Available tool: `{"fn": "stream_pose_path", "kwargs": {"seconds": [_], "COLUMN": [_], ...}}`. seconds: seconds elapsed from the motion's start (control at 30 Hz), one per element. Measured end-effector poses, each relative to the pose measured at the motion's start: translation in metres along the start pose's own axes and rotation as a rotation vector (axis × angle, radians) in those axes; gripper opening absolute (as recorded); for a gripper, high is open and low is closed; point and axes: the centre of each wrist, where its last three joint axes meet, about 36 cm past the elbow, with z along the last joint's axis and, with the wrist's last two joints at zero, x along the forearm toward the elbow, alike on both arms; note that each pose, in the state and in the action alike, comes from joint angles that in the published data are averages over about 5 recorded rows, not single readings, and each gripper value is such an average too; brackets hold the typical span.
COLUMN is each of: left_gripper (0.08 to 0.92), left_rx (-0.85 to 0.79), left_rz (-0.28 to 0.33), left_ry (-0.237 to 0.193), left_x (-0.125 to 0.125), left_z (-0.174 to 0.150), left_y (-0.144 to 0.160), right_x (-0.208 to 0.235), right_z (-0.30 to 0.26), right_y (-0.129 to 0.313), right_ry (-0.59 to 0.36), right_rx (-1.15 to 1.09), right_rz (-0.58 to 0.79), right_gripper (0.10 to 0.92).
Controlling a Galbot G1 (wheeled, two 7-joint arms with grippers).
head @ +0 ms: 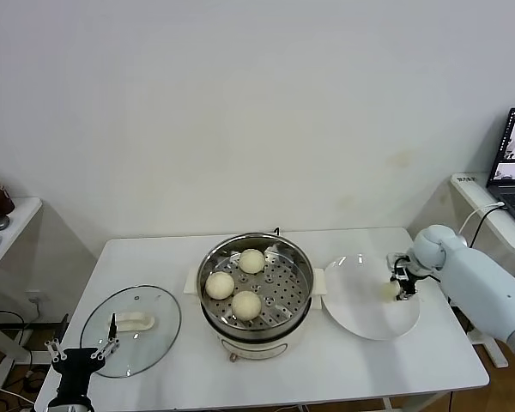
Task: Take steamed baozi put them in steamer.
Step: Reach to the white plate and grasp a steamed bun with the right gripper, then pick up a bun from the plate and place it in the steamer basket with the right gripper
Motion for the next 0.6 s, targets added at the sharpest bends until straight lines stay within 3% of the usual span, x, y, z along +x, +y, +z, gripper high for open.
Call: {"fn": "stream_pose_path", "kwargs": {"seconds": [0.33, 0.6], "left_gripper": [0.823, 0.823], "left_rx": [0.003, 0.011], "left_rz": [0.004, 0.019], "left_ry": [-0.011, -0.026], "left_x": [-0.002, -0.007], "left_z": [-0.003, -0.006], "left_y": [0.000, -0.004], "right_x": [0.035, 0.116], "right_z": [0.001, -0.023], "right_y": [-0.003, -0.016], "right_ry": [-0.014, -0.073], "right_rx": [0.005, 0.025], "right_rz": [0.035, 0.133], "right_gripper": [0.421, 0.426]}}
